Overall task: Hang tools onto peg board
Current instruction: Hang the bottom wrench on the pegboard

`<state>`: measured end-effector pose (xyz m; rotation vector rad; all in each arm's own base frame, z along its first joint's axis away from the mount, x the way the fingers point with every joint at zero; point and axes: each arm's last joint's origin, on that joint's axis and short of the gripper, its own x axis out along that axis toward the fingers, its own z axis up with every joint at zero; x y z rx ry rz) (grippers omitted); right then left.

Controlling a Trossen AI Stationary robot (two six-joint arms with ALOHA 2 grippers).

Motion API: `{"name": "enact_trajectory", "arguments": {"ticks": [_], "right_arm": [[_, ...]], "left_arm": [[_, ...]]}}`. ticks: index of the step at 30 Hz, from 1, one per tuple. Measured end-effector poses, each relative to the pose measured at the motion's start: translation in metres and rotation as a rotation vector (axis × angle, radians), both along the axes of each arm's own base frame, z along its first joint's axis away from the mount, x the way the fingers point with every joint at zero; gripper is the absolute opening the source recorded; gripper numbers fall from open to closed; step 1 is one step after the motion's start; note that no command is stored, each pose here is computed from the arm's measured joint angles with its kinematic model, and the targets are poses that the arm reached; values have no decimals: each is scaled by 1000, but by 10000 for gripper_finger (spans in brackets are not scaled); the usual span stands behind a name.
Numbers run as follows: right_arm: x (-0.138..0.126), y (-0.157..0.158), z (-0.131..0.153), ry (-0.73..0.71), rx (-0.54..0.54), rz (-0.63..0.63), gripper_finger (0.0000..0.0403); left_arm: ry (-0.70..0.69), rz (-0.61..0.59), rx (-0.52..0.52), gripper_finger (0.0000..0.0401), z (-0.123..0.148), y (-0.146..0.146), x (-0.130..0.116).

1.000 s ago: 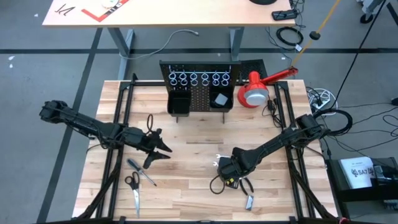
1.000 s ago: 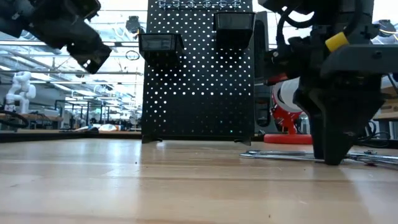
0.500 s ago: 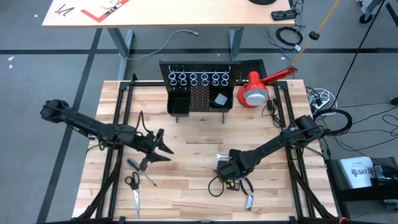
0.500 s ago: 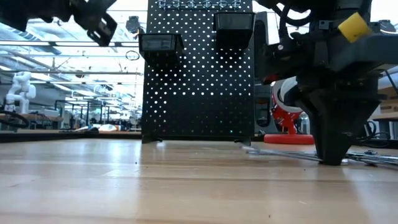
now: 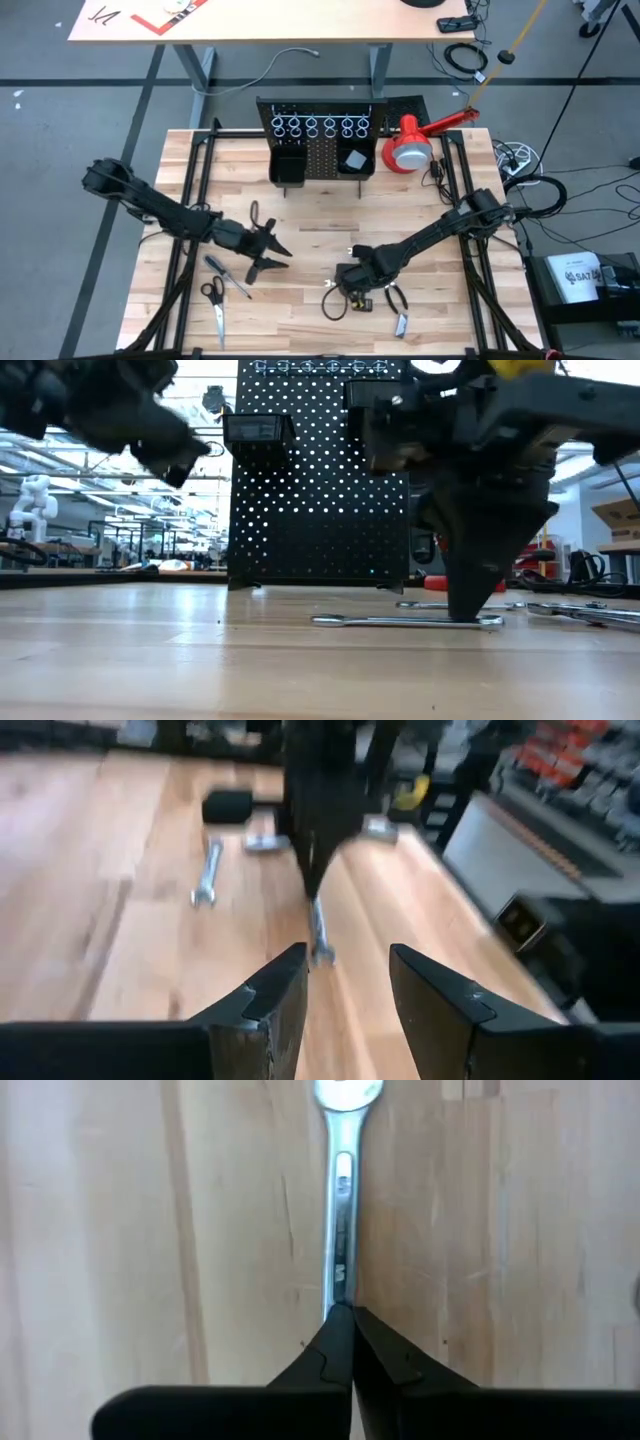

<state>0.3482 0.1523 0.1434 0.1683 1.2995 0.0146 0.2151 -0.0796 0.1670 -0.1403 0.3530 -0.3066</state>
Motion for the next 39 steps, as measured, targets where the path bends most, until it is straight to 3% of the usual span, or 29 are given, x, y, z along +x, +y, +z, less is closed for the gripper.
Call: {"name": "enact_trajectory", "arguments": {"ticks": [3, 13, 27, 34, 39], "right_arm": [[9, 1, 2, -84, 35, -4, 5], [19, -2, 7, -172, 58, -16, 2], [24, -5, 10, -234, 5, 73, 1], [23, -4, 10, -237, -19, 126, 2], [22, -1, 10, -241, -35, 175, 37]], "left_arm": [[60, -19, 20, 152, -13, -6, 9], [163, -73, 46, 152, -36, -26, 39], [223, -117, 50, 152, -54, -45, 76], [262, -70, 62, 152, -70, -52, 94], [278, -30, 54, 152, -78, -55, 103]]}}
